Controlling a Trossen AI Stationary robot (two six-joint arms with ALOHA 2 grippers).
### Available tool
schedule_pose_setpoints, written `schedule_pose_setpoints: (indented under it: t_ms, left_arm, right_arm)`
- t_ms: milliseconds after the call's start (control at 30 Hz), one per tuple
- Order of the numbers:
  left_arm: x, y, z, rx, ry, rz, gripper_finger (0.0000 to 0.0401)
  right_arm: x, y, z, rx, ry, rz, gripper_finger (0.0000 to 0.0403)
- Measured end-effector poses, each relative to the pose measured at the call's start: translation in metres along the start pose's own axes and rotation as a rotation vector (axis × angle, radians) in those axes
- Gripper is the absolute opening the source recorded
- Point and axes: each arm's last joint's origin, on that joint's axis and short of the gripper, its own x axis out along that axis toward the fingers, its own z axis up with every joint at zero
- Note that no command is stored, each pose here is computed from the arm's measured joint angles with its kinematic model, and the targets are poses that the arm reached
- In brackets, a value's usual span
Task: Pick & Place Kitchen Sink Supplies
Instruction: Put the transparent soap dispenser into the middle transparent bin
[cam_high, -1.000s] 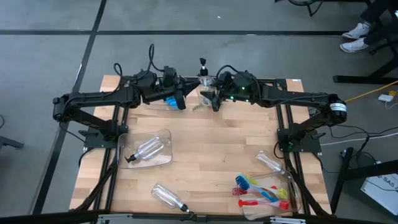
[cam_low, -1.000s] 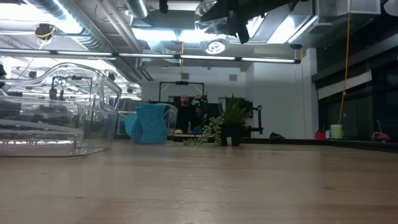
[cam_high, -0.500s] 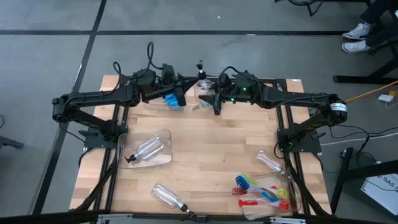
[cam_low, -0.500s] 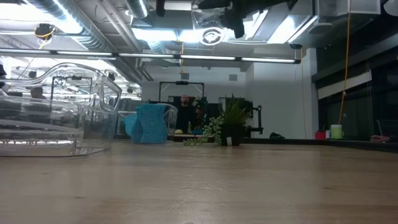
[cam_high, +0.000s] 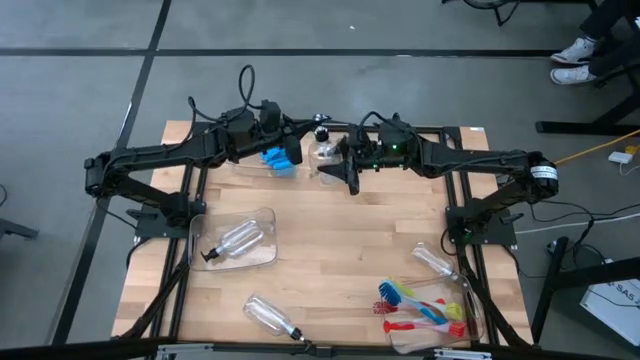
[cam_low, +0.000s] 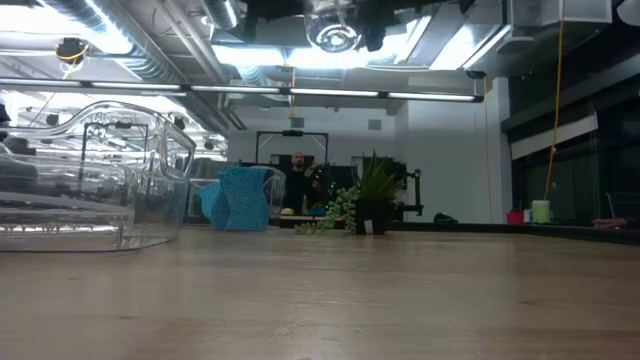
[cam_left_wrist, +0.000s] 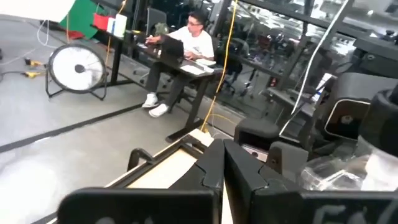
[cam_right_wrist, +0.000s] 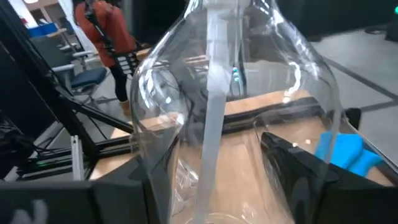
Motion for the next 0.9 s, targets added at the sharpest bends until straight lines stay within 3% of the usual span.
schedule_pose_setpoints:
  t_ms: [400,700,900]
  left_arm:
    - [-0.014,-0.019,0.004,-0.041,-0.009,-0.108,0.0001]
    - [-0.001,-0.031,0.004,-0.040,-0.112,-0.242,0.0002]
    - [0.005,-0.031,0.000,-0.022,-0.111,-0.241,0.0002]
  right_arm:
    - [-0.006,-0.028,-0.002,0.019,0.043,-0.148,0.0216]
    - [-0.006,-0.028,-0.001,0.022,0.031,-0.148,0.0216]
    - [-0.005,-0.027,-0.001,0.029,0.026,-0.144,0.0216]
